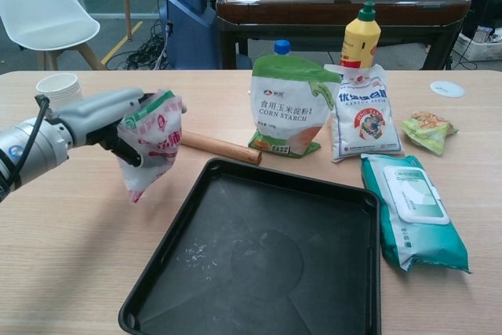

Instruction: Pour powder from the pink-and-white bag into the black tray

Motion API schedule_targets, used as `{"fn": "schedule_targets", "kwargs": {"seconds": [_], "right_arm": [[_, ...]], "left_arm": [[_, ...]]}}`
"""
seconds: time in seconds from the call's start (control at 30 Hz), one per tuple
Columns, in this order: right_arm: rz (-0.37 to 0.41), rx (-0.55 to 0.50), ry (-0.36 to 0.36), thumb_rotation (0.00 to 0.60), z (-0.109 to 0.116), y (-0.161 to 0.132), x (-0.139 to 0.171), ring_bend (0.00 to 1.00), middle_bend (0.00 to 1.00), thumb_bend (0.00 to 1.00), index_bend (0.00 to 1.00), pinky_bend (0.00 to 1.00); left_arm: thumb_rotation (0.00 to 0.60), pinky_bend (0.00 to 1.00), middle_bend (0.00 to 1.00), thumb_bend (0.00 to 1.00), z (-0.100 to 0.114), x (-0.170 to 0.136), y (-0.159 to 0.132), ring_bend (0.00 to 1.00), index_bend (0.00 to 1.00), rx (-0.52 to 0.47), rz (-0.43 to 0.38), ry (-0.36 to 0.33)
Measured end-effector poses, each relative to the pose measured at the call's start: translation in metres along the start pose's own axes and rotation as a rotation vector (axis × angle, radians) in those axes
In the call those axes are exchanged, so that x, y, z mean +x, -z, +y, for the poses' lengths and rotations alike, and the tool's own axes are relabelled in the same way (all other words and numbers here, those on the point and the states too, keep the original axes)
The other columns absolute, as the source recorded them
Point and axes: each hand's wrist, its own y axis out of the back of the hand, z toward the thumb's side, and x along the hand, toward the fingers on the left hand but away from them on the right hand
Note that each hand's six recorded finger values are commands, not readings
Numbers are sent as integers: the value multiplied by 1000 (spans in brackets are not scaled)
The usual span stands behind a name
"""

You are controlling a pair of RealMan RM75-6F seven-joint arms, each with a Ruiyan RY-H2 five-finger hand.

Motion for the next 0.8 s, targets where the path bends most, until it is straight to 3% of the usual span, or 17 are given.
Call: {"fn": "schedule_targets", "kwargs": {"seconds": [0.3,0.5,0.8], "right_arm": [[-5,3,-2,600,0,1,0,99,250,160,177,117],[-10,2,-2,600,-1,2,1,99,250,160,176,117],[-13,3,0,600,1,2,2,99,250,160,177,117]], "left_arm": [[600,645,427,269,-11,3,16,426,163,-144,12,38],[600,520,333,268,-23,3,17,308,102,-157,6,71],[600,492,250,269,-30,3,11,243,33,-170,2,74]]}}
